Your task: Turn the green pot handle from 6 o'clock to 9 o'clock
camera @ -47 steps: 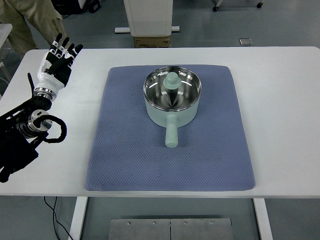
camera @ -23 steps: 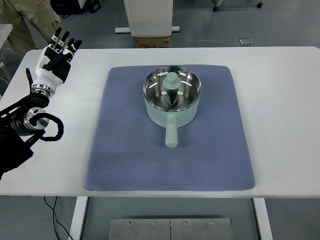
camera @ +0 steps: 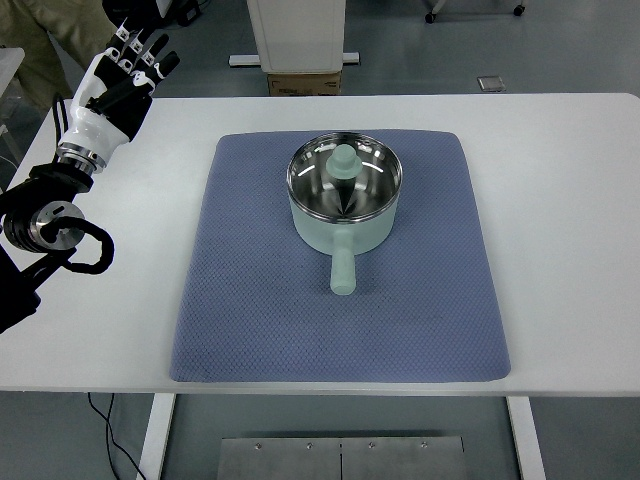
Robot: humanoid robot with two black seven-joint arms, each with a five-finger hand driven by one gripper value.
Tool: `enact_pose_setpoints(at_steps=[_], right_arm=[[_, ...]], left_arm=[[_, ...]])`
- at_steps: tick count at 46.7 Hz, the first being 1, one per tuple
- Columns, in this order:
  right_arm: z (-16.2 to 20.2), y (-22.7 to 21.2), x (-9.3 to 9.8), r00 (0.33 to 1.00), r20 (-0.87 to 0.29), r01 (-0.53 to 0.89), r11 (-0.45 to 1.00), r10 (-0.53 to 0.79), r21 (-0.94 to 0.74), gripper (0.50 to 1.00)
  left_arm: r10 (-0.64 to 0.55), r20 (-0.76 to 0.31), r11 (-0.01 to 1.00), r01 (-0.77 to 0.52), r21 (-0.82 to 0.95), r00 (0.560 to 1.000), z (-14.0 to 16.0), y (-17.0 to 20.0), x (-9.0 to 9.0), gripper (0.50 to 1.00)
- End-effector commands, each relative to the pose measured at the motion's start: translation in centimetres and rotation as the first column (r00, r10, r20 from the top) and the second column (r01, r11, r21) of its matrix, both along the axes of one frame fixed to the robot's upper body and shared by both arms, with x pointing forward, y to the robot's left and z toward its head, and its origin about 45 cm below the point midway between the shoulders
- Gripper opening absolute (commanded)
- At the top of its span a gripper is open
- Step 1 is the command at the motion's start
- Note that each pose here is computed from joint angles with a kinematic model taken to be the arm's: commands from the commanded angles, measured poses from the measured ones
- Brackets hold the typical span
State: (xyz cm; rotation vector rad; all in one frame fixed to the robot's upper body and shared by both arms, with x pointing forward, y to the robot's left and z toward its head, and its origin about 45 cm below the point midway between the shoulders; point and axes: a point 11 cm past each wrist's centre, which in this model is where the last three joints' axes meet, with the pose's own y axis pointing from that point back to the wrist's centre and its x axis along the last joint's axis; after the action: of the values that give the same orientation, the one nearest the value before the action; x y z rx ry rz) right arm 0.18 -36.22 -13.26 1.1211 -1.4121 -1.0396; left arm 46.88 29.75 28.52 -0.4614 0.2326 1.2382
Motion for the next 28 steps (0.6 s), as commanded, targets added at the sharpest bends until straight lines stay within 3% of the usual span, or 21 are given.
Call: enact_pose_setpoints(at_steps=[1,28], right_arm=[[0.0,0.0,0.0,1.0,-0.001,0.0,1.0,0.0,-0.001,1.0],[0.0,0.0,0.0,1.0,0.0,0.0,1.0,0.0,0.0,1.0]], left_arm=[[-0.034,0.016,0.999,0.033,0.03,0.999,0.3,-0.8,-0.3,1.0],[-0.289,0.143,0.92,0.233,0.315,0.947,3.2,-5.9,-3.1,1.0]])
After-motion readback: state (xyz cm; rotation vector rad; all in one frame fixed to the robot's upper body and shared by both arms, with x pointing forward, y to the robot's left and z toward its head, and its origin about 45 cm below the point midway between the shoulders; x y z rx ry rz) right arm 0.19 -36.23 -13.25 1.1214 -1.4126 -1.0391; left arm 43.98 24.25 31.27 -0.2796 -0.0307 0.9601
